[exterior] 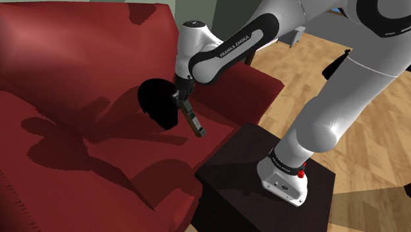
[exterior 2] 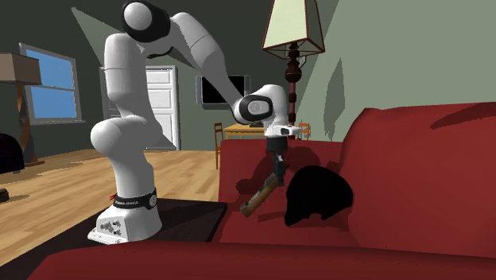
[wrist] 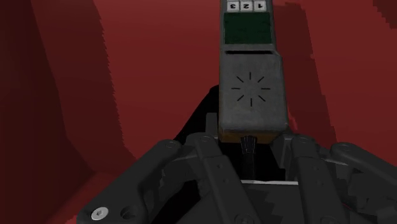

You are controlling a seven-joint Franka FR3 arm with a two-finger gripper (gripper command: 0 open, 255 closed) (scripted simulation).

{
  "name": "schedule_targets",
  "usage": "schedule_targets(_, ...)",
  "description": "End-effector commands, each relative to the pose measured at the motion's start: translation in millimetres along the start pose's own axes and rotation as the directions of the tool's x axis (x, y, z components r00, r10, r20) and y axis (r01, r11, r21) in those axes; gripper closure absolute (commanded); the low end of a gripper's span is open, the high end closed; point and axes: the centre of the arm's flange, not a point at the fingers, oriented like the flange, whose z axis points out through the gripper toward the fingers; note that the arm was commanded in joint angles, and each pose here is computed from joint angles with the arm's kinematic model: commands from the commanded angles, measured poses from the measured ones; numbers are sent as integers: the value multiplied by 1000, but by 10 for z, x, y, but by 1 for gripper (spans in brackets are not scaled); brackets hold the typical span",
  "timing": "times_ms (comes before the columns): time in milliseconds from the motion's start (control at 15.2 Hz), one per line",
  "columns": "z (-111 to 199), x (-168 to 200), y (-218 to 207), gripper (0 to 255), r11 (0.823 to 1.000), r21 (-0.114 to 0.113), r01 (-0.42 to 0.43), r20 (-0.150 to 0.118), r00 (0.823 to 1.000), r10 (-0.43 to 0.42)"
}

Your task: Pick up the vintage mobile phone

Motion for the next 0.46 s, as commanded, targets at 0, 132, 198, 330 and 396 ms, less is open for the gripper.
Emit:
schedule_targets(0, -109, 7, 13, 255, 1000, 0, 0, 0, 1000, 0)
schedule_targets(132, -214, 15, 20, 255, 1000, 0, 0, 0, 1000, 0)
schedule_targets(198, -266, 19, 24, 255, 1000, 0, 0, 0, 1000, 0)
schedule_targets(330, -327, 24, 27, 255, 1000, 0, 0, 0, 1000, 0)
schedule_targets(396, -327, 24, 28, 255, 1000, 0, 0, 0, 1000, 0)
